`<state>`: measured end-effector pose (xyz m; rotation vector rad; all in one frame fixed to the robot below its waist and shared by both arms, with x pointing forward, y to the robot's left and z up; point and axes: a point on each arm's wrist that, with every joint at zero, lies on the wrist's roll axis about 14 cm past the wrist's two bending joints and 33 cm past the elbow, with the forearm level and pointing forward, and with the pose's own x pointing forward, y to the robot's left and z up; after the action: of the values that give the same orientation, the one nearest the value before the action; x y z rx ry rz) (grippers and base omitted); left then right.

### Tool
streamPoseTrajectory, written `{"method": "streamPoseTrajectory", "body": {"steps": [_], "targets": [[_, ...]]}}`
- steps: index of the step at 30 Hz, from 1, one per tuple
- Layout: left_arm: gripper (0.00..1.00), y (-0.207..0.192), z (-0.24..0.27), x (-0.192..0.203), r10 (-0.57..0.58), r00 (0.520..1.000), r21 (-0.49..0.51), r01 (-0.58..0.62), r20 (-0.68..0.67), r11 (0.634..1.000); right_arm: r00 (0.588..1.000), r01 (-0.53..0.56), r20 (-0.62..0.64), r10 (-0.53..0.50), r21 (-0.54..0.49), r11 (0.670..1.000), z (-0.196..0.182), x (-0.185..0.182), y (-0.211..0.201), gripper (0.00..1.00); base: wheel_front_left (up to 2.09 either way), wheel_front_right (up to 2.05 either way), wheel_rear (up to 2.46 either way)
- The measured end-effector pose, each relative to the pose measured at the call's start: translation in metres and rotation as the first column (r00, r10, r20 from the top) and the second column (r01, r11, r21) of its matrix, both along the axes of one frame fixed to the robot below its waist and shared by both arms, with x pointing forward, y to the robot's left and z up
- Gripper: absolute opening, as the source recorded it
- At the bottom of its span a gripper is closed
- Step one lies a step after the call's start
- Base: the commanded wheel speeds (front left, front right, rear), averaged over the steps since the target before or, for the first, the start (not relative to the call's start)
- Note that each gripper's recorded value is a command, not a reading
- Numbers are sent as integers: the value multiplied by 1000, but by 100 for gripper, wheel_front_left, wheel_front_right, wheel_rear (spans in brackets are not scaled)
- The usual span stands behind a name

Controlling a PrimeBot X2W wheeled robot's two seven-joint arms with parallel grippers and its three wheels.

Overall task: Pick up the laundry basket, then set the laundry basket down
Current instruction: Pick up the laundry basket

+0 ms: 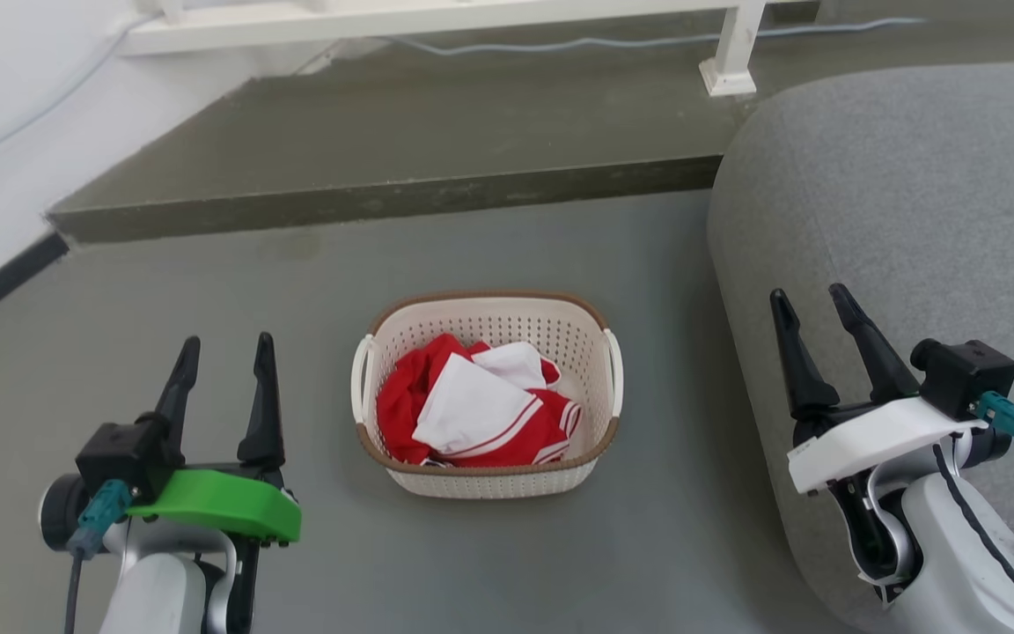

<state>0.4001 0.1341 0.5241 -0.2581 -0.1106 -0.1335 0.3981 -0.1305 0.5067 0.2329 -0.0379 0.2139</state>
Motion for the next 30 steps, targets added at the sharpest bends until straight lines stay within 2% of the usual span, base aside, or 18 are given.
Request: {"method": "streamPoseTrajectory", "body": {"steps": [30], "targets": [[100,-14,-46,67,-47,996,-41,44,-78,998,996,-5,-90,4,-4,1000,-48,60,2,100,0,0,0]]}}
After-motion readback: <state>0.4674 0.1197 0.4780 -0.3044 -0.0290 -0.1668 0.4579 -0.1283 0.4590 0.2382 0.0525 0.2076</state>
